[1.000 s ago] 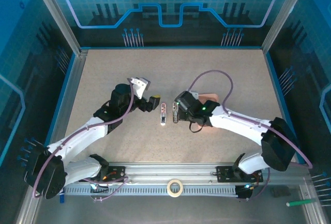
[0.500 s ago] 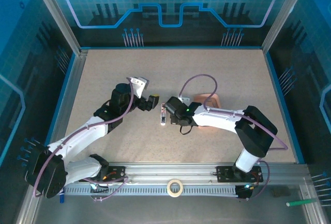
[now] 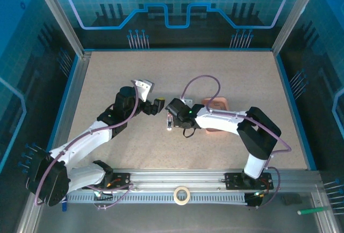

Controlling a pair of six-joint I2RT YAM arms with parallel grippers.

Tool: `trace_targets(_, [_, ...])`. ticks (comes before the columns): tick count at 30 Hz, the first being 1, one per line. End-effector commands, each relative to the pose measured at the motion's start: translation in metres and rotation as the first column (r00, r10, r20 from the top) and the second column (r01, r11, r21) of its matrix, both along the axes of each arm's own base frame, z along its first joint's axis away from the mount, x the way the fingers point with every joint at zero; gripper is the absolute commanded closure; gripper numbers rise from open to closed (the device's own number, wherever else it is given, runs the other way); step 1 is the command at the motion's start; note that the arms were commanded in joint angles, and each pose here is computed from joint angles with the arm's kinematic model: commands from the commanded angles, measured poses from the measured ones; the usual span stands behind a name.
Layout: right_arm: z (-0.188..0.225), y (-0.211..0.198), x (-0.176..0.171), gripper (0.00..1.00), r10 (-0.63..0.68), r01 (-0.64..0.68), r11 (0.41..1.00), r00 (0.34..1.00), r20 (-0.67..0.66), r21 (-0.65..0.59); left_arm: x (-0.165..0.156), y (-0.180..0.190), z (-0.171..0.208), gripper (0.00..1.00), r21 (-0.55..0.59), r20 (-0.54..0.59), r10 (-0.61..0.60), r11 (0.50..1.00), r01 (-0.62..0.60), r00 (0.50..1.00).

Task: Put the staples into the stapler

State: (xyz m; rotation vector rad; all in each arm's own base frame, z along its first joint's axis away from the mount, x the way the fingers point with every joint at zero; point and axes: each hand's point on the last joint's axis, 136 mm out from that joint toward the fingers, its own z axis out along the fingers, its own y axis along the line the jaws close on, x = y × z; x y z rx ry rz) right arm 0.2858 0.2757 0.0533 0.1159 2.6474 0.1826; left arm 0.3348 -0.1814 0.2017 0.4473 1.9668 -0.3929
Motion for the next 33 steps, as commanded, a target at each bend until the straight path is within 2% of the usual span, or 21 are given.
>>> trace_targets(1, [0.002,0.004,0.004,0.85,0.008,-0.007,1.000,1.000,0.027,-0.021,0.003,0.003,0.014,0.08,-0.011,0.026,0.017,1.000,-0.016,1.000])
trace_targets(25, [-0.012,-0.004,0.005,0.86,0.011,-0.010,0.997,1.000,0.008,-0.081,0.004,0.004,0.015,0.08,-0.012,0.032,0.011,1.000,-0.011,0.999])
trace_targets(33, [-0.005,-0.006,0.007,0.86,0.016,-0.014,0.996,1.000,0.025,-0.084,0.004,0.004,0.014,0.08,-0.011,0.029,0.010,1.000,-0.010,1.000])
